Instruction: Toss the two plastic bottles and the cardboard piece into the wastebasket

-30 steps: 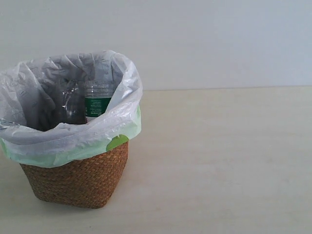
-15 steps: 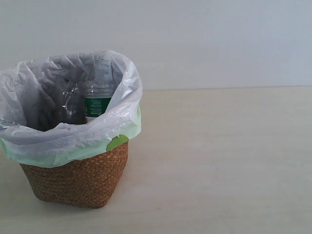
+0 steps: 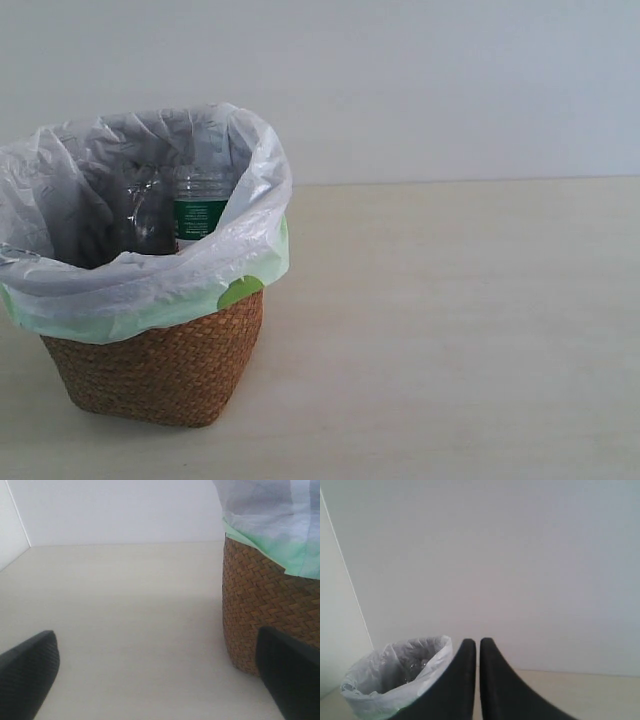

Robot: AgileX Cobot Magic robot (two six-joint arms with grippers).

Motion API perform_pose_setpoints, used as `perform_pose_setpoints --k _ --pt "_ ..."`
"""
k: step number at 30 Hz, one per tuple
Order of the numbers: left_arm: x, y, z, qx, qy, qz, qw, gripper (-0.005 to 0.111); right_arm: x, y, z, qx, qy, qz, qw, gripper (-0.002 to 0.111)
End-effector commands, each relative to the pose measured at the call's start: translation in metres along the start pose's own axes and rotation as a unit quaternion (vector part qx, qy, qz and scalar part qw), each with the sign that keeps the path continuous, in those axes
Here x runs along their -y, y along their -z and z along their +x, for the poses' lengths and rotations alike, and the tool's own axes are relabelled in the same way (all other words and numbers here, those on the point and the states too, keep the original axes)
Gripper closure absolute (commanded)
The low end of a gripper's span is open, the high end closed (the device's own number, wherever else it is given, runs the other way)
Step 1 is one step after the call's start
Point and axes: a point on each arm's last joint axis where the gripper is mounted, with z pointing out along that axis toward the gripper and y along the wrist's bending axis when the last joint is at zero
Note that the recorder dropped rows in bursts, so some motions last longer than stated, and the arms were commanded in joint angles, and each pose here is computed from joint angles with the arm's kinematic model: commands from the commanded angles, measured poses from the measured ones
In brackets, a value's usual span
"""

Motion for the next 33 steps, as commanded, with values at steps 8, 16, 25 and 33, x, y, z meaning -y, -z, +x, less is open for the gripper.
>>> perform_pose_setpoints --k 8,16,25,33 --pt "0.0 0.001 -0.002 0.007 0.006 -0.001 1.0 -0.001 0.01 -0.08 0.09 0.013 -0.042 0.023 0.999 0.108" --pt "0.0 0.001 -0.002 0.007 0.006 -0.001 1.0 -0.001 0.019 -0.101 0.135 0.016 -0.046 0.013 0.999 0.108" --pt "0.0 0.001 -0.002 0.007 0.006 -0.001 1.0 -0.001 0.022 -0.08 0.143 -0.017 -0.002 0.029 0.999 0.108" --pt "0.0 0.001 -0.002 0.007 0.006 -0.001 1.0 -0.001 0.023 -0.073 0.15 -0.05 -0.037 0.037 0.997 0.108"
